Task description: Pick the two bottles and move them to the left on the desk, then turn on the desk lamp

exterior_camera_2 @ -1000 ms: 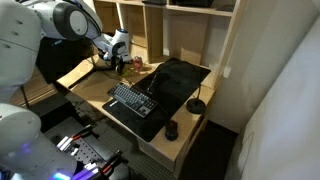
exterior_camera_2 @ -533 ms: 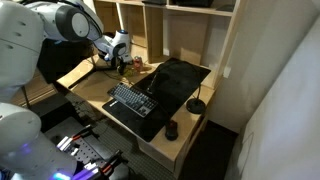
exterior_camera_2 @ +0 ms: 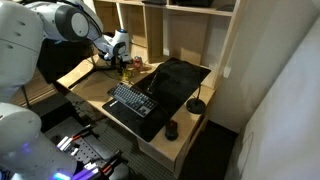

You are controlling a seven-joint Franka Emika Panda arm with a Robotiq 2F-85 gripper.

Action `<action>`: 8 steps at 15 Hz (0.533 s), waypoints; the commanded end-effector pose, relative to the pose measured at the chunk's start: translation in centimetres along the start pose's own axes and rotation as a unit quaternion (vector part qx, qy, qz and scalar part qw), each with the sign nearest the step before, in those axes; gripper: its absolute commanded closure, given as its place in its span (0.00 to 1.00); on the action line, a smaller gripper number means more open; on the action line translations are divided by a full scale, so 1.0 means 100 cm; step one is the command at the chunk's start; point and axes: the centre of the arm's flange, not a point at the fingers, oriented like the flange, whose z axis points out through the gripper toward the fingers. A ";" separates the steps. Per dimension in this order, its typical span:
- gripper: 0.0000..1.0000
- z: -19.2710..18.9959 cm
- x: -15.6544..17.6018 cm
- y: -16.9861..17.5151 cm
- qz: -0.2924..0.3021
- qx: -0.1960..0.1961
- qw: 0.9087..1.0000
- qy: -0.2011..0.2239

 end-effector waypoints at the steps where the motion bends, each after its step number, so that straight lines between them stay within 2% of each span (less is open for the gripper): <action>1: 0.00 -0.032 -0.010 -0.003 -0.003 -0.019 1.000 -0.012; 5: 0.00 -0.087 -0.011 0.004 -0.005 -0.068 0.997 -0.035; 8: 0.00 -0.143 0.003 0.019 -0.013 -0.130 0.989 -0.077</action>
